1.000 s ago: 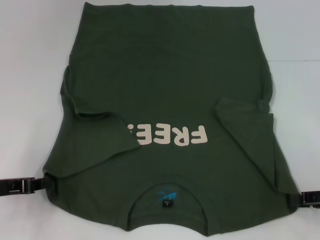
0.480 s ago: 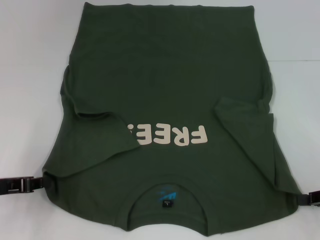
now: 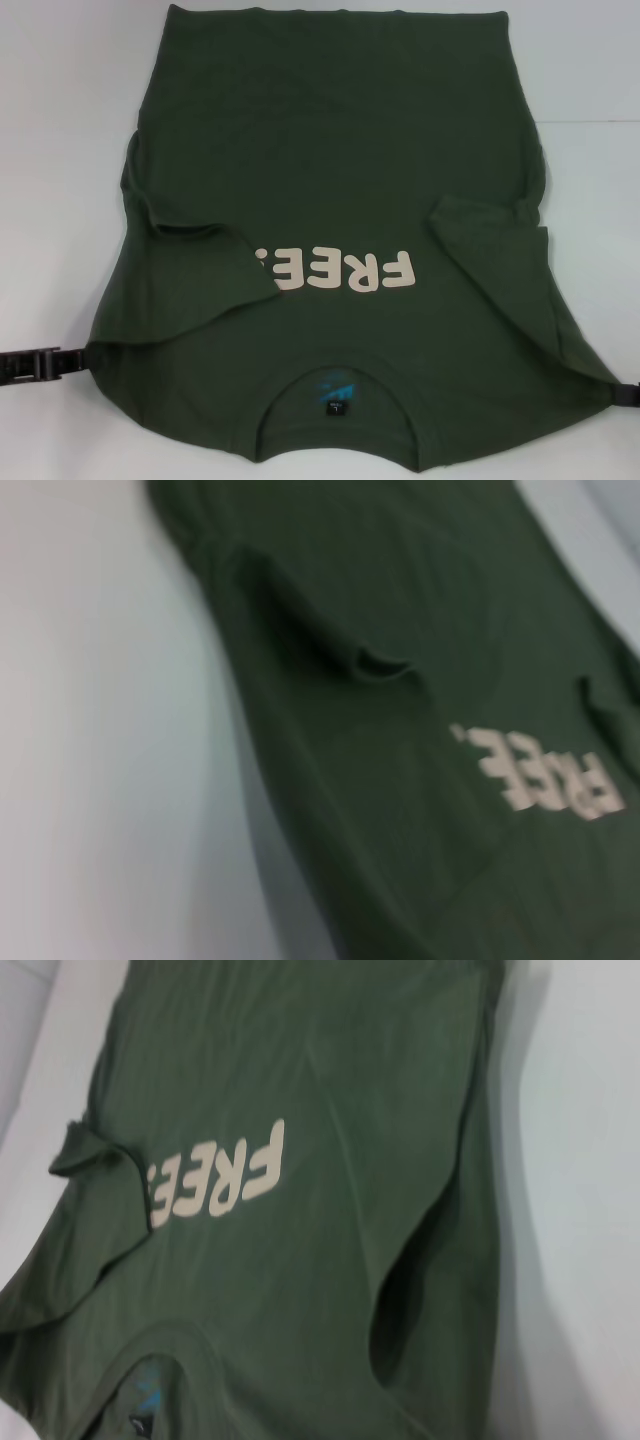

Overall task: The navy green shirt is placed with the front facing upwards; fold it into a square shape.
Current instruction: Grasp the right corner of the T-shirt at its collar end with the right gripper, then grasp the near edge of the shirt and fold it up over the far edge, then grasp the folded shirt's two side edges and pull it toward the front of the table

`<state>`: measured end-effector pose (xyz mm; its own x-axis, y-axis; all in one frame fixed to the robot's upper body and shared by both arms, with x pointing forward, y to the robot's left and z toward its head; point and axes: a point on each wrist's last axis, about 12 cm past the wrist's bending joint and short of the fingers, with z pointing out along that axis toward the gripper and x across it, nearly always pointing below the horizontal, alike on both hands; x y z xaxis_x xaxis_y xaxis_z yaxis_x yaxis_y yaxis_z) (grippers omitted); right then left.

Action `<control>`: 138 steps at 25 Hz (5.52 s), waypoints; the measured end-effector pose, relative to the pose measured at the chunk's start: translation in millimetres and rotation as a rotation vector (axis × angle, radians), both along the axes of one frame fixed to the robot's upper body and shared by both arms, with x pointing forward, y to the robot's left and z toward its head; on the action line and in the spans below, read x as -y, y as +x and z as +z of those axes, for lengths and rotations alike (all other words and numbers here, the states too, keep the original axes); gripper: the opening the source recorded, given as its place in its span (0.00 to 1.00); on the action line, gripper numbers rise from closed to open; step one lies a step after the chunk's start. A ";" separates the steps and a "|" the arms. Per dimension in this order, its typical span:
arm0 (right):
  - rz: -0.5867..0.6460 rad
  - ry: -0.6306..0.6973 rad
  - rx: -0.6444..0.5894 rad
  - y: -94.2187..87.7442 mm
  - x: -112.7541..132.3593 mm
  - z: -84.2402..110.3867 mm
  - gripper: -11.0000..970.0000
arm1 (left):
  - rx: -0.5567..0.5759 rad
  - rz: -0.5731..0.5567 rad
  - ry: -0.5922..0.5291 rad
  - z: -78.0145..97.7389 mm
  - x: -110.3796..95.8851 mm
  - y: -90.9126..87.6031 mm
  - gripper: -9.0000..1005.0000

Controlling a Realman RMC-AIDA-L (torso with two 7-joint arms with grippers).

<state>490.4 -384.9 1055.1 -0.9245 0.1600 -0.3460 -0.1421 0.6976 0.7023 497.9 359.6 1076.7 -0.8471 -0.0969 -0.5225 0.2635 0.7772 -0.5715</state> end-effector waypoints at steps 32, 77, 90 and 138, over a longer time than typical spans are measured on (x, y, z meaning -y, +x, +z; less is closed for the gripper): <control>-0.105 0.143 0.168 -108.2 34.0 -12.6 0.01 | -0.073 0.013 -0.251 -5.4 -10.7 -61.3 0.04; -0.260 -0.216 0.603 167.1 -59.6 58.5 0.01 | 0.582 0.222 0.087 50.7 109.1 184.7 0.04; -0.258 -0.329 0.587 166.1 -83.6 31.9 0.01 | 0.578 0.265 0.160 24.0 126.4 175.4 0.04; -0.120 0.046 0.440 89.5 -31.0 42.8 0.80 | 0.554 0.096 0.186 -16.1 35.2 65.8 0.76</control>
